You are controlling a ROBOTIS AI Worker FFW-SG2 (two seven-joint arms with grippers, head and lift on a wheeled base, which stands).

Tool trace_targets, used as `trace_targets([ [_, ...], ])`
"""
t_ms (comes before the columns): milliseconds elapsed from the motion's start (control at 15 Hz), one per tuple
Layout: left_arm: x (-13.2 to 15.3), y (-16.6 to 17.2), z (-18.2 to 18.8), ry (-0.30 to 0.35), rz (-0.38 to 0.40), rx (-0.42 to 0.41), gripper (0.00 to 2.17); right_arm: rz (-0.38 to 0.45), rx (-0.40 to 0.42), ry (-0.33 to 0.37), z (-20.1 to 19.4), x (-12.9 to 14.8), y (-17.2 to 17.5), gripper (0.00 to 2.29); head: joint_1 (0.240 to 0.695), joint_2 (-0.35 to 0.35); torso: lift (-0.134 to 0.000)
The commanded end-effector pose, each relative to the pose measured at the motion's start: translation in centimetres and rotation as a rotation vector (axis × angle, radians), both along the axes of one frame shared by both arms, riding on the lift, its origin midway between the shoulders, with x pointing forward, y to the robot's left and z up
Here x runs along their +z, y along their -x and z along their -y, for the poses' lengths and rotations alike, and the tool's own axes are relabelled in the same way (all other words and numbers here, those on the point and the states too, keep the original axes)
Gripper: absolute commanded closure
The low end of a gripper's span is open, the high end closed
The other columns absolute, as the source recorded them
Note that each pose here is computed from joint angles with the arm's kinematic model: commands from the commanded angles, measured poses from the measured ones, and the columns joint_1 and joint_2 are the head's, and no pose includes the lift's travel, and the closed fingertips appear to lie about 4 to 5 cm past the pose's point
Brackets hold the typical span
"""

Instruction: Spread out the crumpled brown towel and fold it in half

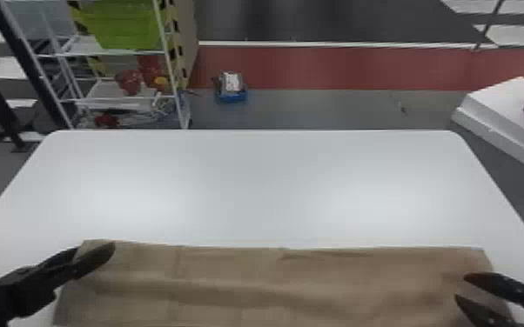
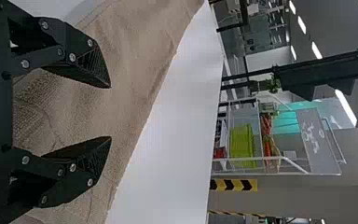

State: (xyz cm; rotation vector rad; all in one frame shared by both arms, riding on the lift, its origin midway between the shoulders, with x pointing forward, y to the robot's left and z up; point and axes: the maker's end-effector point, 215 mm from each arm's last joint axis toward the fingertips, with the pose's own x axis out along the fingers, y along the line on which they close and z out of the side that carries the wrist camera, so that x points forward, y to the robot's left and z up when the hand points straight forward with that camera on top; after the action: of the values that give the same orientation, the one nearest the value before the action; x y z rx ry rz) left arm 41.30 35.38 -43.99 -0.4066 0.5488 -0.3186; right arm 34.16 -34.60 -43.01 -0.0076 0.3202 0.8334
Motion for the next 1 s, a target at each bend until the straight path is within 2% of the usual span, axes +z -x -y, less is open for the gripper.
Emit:
trace_targets([
  [0, -0.2, -0.5, -0.2, -0.009, 0.003, 0.012, 0.41, 0.004, 0.005, 0.007, -0.1, -0.2, 0.1, 0.59, 0.695, 0.011, -0.124],
  [133, -0.3, -0.7, -0.7, -0.029, 0.004, 0.026, 0.41, 0.008, 0.006, 0.011, 0.0, -0.3, 0.2, 0.59, 0.695, 0.015, -0.124],
  [267, -0.3, -0.6, -1.8, -0.042, 0.005, 0.053, 0.52, 0.007, 0.007, 0.018, 0.2, -0.3, 0.1, 0.59, 0.695, 0.021, -0.124],
  [933, -0.6, 0.6, -5.1, -0.072, -0.006, 0.127, 0.52, 0.013, 0.001, 0.033, 0.7, -0.4, -0.2, 0.58, 0.695, 0.074, -0.124],
])
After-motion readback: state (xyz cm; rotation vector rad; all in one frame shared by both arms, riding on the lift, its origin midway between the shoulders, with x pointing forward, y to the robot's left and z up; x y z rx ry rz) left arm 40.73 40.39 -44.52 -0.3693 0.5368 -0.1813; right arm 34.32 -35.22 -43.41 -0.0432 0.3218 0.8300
